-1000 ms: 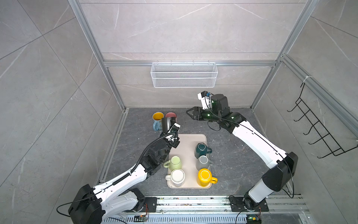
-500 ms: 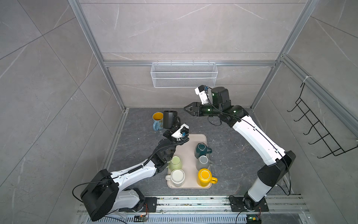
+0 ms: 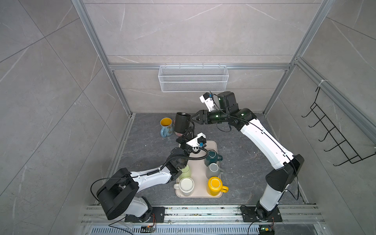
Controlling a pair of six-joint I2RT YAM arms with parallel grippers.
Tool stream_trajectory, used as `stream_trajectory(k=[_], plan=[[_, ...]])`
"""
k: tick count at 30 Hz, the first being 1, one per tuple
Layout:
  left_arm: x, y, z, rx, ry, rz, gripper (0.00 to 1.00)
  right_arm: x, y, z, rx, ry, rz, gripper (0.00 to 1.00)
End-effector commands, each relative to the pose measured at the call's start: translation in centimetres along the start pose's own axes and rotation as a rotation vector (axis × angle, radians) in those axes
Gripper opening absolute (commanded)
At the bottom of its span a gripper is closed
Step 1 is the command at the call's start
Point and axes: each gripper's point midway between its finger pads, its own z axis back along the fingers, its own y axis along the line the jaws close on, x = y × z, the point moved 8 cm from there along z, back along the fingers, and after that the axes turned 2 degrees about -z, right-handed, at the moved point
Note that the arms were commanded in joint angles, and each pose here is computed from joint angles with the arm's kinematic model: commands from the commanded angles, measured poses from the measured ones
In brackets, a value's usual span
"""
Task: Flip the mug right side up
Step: 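Grasp the black mug's handle with the right gripper while the left holds it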
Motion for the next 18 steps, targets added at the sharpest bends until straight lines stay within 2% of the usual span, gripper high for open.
stream_trajectory(k=[1,6,18], plan=[[3.6,4.8,-0.4,0.243,-0.137,0.029,0.00,-0.2,0.6,0.2,0.024,0.044,0.022,0.55],[4.0,4.4,-0.6,0.235,-0.147,0.008,0.00,-0.6,0.4,0.0,0.008,0.078,0.017,0.49],[4.9,4.9,-0.1,0.236,-0.192,-0.017,0.00,-0.7,0.1,-0.6,-0.029,0.147,0.018,0.44]])
